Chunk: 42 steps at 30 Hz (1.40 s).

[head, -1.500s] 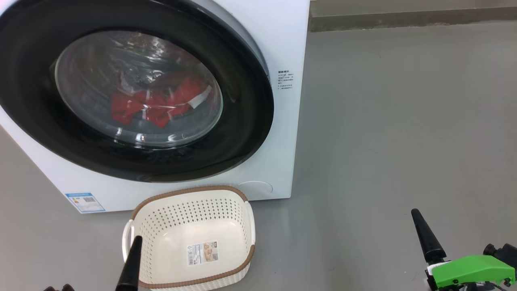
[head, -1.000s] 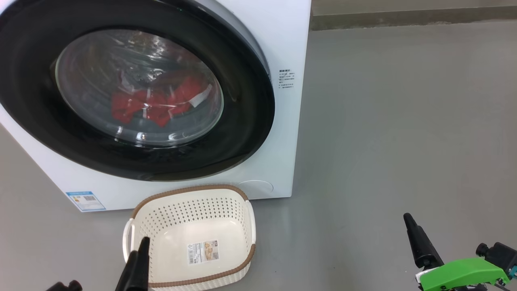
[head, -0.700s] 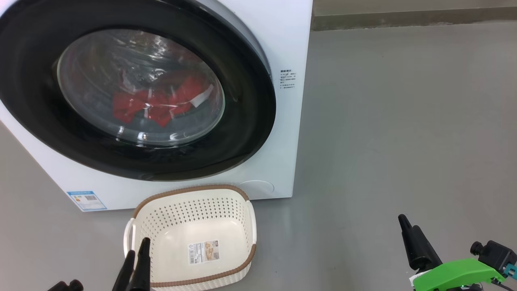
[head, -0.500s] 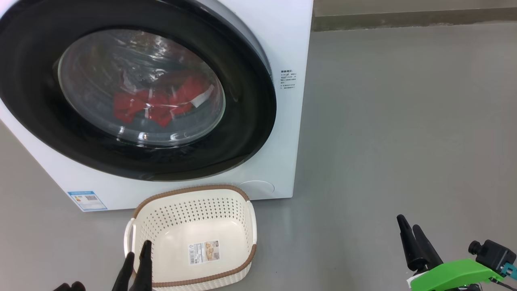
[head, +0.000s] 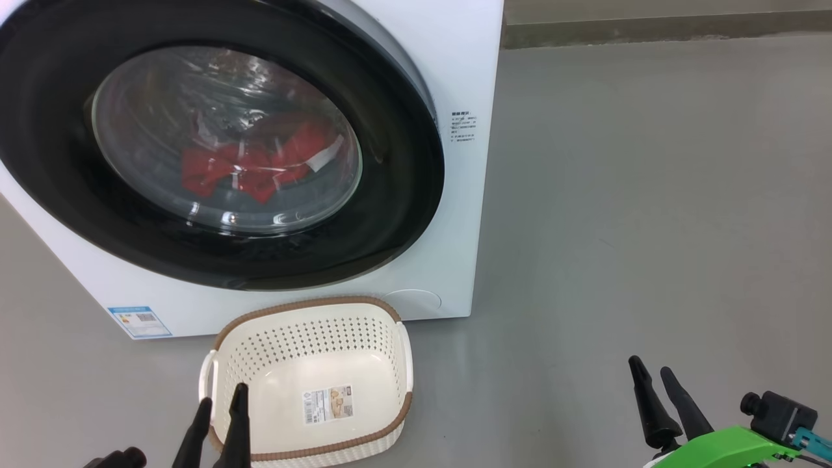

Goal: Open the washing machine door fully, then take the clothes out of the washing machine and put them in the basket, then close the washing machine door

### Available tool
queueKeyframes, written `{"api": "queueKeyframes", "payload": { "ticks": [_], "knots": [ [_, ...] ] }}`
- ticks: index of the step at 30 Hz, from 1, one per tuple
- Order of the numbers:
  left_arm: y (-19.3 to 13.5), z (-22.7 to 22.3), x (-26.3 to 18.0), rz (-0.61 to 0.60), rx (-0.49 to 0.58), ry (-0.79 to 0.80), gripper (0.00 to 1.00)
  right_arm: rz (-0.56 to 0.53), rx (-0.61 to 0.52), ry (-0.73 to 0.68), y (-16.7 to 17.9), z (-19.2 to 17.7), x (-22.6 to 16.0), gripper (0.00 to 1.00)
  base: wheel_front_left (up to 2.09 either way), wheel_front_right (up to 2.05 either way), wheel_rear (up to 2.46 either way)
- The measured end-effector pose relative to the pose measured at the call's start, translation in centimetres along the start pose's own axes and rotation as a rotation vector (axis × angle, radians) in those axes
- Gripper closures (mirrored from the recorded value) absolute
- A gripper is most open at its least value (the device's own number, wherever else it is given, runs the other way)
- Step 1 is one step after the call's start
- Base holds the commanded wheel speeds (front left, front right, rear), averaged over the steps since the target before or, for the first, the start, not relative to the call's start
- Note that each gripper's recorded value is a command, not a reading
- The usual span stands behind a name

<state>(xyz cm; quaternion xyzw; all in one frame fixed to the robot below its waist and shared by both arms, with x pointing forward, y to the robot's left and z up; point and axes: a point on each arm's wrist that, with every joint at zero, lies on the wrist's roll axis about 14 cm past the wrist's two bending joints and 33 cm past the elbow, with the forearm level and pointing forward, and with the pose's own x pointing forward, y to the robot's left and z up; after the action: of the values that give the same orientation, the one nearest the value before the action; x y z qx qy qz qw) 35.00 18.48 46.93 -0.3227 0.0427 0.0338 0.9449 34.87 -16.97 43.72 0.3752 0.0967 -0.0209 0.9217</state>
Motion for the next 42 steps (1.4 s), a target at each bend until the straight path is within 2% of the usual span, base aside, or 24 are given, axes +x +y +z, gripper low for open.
{"api": "queueKeyframes", "payload": {
  "ticks": [21, 42],
  "knots": [
    [-0.3, 0.9, -0.4, -0.028, 0.216, -0.046, 0.00, 0.063, -0.211, -0.039, 1.5, 0.5, 0.0, 0.00, 0.00, 0.00, 0.00],
    [-0.6, 0.9, -0.8, -0.056, 0.439, -0.072, 0.00, 0.061, -0.413, -0.064, 0.7, 0.7, -0.8, 0.00, 0.00, 0.00, 0.00]
  ]
}}
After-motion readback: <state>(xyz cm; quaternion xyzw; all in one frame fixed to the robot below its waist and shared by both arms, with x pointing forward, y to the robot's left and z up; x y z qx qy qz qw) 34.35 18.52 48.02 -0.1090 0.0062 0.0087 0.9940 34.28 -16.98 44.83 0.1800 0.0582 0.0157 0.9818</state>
